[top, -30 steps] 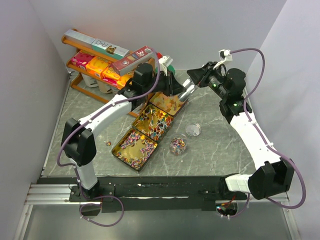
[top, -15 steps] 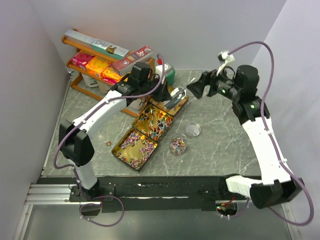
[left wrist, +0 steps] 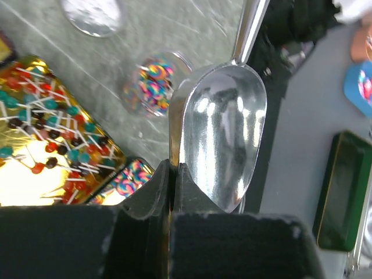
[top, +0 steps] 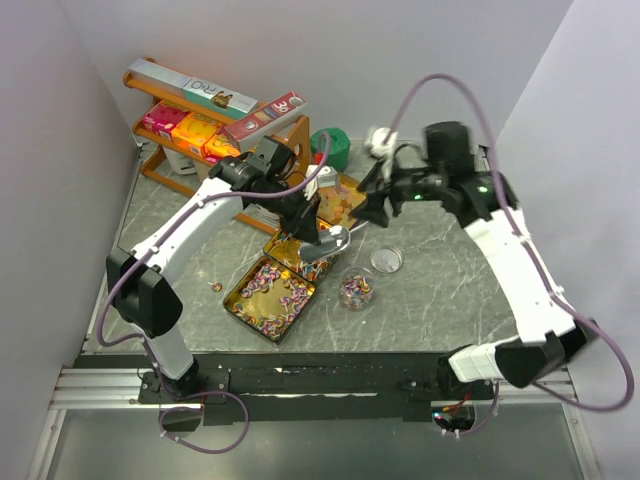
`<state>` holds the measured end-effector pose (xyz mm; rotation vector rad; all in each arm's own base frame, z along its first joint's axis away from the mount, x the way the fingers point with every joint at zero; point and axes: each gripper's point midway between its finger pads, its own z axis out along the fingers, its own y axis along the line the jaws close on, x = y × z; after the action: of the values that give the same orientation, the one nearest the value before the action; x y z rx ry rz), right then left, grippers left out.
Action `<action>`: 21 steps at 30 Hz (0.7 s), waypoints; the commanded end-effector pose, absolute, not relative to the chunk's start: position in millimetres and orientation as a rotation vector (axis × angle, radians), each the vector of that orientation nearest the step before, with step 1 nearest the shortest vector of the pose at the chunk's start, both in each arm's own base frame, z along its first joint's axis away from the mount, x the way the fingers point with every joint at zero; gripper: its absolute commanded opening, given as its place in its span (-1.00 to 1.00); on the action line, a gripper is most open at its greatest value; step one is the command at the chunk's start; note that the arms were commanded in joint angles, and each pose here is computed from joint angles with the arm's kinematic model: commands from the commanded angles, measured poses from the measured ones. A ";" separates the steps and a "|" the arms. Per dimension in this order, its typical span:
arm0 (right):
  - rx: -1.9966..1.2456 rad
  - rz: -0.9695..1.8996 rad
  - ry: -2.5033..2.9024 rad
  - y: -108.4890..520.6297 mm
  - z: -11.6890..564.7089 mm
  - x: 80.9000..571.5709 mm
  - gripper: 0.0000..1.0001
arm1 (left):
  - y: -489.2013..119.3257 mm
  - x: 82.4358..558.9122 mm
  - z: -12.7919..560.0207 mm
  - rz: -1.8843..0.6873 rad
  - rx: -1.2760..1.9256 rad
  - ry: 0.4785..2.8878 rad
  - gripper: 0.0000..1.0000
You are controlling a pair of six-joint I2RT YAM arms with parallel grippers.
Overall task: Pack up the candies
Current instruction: Adjust the spatula.
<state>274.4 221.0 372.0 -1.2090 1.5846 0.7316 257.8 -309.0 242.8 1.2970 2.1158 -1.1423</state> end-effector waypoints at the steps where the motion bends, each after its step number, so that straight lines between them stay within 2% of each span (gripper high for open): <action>1: -1.400 0.752 1.628 232.3 335.1 250.2 0.33 | -299.1 224.7 284.3 -1.208 1.433 1.921 -0.98; 5: -1.445 0.800 1.611 231.9 326.4 233.7 0.25 | -294.5 216.9 286.1 -1.222 1.469 1.895 -0.98; 12: -1.507 0.874 1.606 234.1 314.3 215.1 0.24 | -292.8 208.3 293.5 -1.247 1.505 1.835 -0.98; 18: -1.516 0.889 1.604 242.5 311.7 212.3 0.13 | -296.1 207.5 292.9 -1.299 1.506 1.832 -0.98; 21: -1.518 0.908 1.603 250.7 311.7 213.4 -0.01 | -298.2 208.5 288.4 -1.328 1.496 1.851 -0.98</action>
<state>218.1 241.9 302.3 -1.5124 1.6523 0.8859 213.4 -292.7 265.8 1.4745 1.9735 -1.2577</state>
